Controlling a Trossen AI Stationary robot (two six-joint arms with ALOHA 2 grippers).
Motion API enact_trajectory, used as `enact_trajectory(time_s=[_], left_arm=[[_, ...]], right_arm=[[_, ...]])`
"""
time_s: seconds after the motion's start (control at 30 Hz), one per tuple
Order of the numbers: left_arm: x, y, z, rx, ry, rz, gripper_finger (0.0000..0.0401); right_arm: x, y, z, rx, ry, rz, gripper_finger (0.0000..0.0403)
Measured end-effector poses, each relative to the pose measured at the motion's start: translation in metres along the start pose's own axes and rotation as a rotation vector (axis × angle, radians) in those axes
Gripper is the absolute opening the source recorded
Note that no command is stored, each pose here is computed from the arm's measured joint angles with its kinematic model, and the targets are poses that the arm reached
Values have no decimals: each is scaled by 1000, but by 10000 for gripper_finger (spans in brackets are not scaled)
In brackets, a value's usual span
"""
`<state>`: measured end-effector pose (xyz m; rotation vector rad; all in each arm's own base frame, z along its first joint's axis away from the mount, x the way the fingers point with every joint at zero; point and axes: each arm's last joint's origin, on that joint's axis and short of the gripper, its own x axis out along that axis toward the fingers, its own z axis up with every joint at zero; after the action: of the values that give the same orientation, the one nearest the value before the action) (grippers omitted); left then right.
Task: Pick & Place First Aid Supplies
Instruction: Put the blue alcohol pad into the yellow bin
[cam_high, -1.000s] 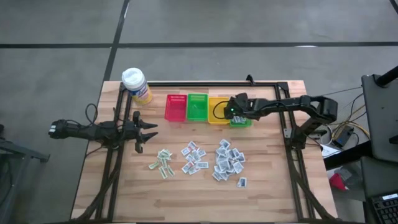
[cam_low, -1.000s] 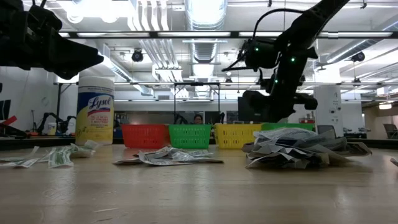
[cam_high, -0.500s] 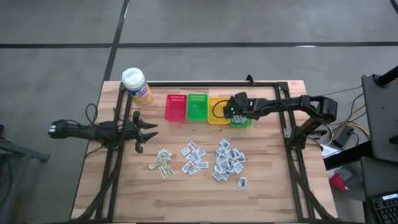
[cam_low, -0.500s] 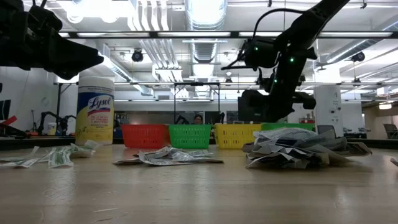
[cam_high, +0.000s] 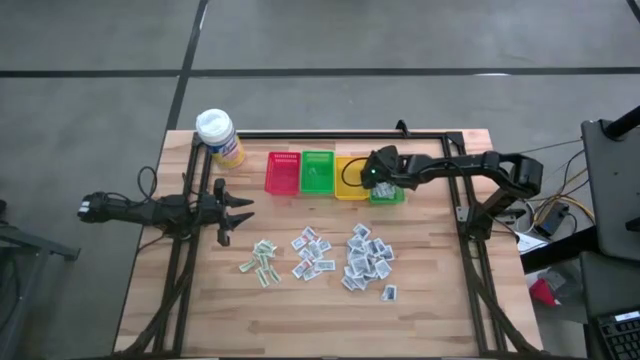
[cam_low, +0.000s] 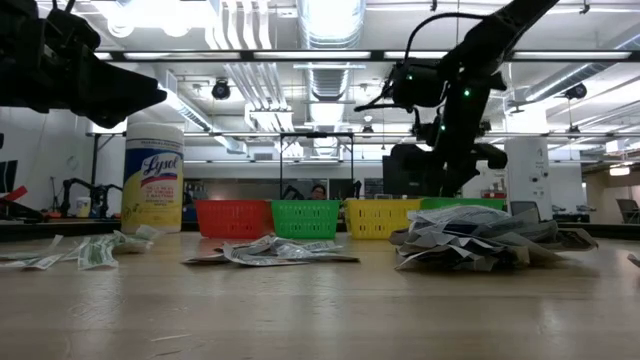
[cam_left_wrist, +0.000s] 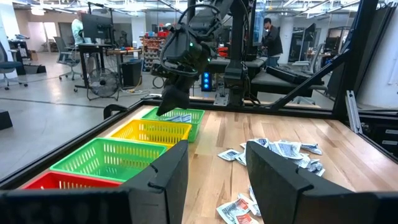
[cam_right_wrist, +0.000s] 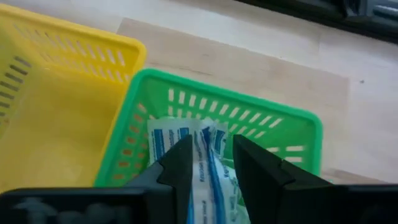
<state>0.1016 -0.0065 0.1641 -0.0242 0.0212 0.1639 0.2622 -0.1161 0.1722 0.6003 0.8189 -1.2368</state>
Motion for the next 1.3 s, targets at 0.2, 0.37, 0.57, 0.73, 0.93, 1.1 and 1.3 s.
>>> enact_trajectory(time_s=[0.2, 0.37, 0.57, 0.73, 0.93, 1.1, 1.3], left_arm=[[0, 0, 0, 0, 0, 0, 158], [0, 0, 0, 0, 0, 0, 158], [0, 0, 0, 0, 0, 0, 158], [0, 0, 0, 0, 0, 0, 158], [0, 0, 0, 0, 0, 0, 158], [0, 0, 0, 0, 0, 0, 158], [0, 0, 0, 0, 0, 0, 158]], right_arm=[[-26, -3, 16, -128, 103, -90, 136], [-56, 0, 24, -207, 239, -94, 139], [-95, 19, 15, -358, 358, 55, 132], [-124, 38, -10, -515, 395, 183, 122], [-155, 51, -52, -687, 393, 268, 113], [-181, 55, -88, -811, 424, 357, 106], [-207, 51, -124, -846, 457, 405, 95]])
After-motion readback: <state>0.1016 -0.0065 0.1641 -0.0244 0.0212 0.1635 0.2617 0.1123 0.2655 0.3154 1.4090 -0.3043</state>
